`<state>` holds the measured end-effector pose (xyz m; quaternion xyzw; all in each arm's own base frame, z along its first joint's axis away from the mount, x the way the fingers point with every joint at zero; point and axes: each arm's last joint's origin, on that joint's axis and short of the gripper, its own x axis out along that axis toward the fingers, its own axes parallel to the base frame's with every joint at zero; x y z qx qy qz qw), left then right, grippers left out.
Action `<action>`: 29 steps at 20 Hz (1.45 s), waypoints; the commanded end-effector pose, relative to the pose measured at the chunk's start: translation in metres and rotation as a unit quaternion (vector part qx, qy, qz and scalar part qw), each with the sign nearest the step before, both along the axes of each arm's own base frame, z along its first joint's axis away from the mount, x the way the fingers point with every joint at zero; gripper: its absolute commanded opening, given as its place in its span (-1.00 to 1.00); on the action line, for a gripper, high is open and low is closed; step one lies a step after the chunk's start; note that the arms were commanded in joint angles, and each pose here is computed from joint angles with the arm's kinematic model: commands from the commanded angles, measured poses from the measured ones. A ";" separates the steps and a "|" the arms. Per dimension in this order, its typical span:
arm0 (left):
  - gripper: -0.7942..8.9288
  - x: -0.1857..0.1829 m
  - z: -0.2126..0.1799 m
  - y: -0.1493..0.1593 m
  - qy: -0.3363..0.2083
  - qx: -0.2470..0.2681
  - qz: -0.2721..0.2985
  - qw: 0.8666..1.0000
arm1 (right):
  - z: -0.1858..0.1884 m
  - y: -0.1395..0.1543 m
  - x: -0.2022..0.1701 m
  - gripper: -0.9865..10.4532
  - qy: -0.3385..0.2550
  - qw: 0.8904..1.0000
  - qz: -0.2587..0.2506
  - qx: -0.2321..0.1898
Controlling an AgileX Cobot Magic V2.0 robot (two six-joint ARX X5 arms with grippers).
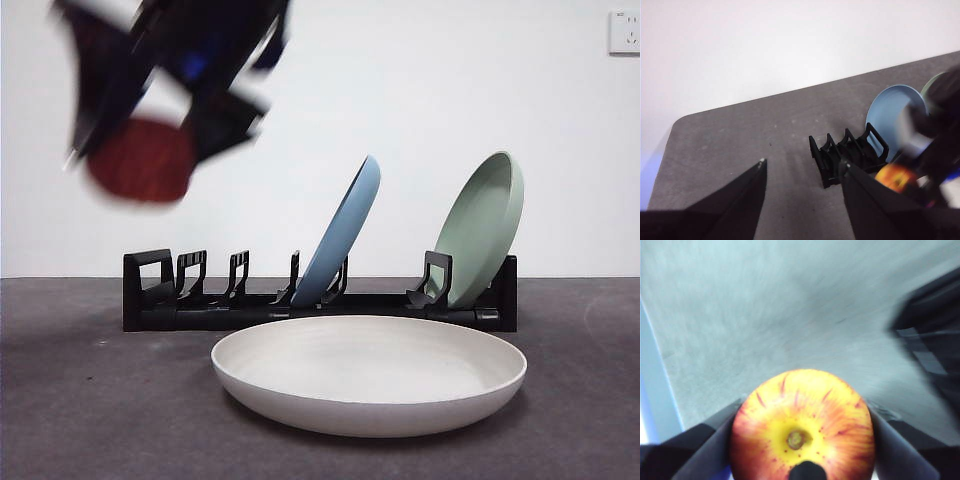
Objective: Take the yellow plate from the plate rack,put the plate on the table,take the apple from the table,put the apple in the plate
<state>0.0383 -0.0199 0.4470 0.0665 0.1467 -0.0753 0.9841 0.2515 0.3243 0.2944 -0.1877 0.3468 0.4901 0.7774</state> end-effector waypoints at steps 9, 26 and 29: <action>-0.33 0.023 -0.004 -0.033 0.025 0.046 0.011 0.999 | 0.060 -0.130 -0.017 -0.85 0.086 0.978 -0.144 -0.124; -0.33 0.026 -0.005 -0.038 0.030 0.052 0.009 0.998 | -0.119 -0.119 -0.018 -0.85 0.080 0.965 -0.241 -0.072; -0.33 0.026 -0.005 -0.038 0.031 0.052 0.009 0.998 | -0.129 -0.115 -0.015 -0.85 0.091 0.966 -0.232 -0.069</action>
